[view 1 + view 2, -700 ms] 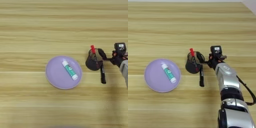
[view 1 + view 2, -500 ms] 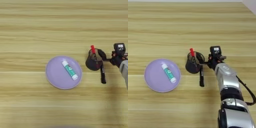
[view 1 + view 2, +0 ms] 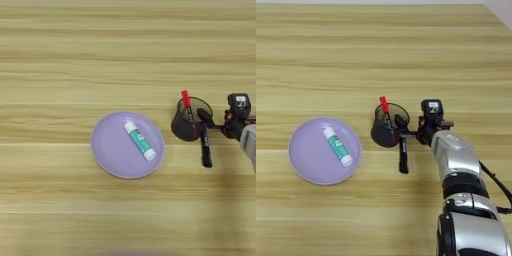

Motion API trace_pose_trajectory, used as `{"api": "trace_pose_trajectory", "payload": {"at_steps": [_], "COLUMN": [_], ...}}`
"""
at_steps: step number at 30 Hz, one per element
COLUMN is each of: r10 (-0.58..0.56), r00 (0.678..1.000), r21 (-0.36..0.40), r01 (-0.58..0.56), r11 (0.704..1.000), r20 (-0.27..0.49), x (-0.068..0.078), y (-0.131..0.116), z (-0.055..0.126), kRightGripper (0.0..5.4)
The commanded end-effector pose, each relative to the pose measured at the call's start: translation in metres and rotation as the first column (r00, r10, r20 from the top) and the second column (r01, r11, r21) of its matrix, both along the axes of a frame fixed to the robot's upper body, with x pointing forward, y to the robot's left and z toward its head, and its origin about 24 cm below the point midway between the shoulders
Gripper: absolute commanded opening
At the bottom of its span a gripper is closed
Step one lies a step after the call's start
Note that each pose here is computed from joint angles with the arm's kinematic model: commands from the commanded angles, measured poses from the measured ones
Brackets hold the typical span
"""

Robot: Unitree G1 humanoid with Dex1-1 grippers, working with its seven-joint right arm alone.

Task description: Move the objects on the table

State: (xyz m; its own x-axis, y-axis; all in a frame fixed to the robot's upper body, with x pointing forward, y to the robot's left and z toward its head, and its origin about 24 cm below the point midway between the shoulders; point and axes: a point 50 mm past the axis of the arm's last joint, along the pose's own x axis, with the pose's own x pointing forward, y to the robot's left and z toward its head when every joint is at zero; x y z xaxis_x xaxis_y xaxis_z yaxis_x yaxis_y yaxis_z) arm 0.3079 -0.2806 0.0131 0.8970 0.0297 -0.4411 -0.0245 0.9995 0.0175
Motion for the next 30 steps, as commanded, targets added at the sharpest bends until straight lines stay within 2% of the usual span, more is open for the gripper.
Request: {"api": "trace_pose_trajectory", "payload": {"at_steps": [1,5,15,22,30], "r10": [0.003,0.013,0.039,0.058,0.052], "r00": [0.99,0.99,0.993,0.993,0.995], "r21": [-0.025,-0.007,0.054,0.07,0.076], "r01": [0.0,-0.012,-0.045,-0.065,-0.058], "r11": [1.0,1.0,0.998,0.995,0.995], "r20": [0.139,0.137,0.114,0.106,0.081], "x": [0.023,0.024,0.024,0.023,0.022], "y": [-0.006,-0.003,0.005,0.01,0.01], "z": [0.043,0.044,0.043,0.044,0.041], "kRightGripper": [5.08,4.75,3.47,2.4,1.44]}}
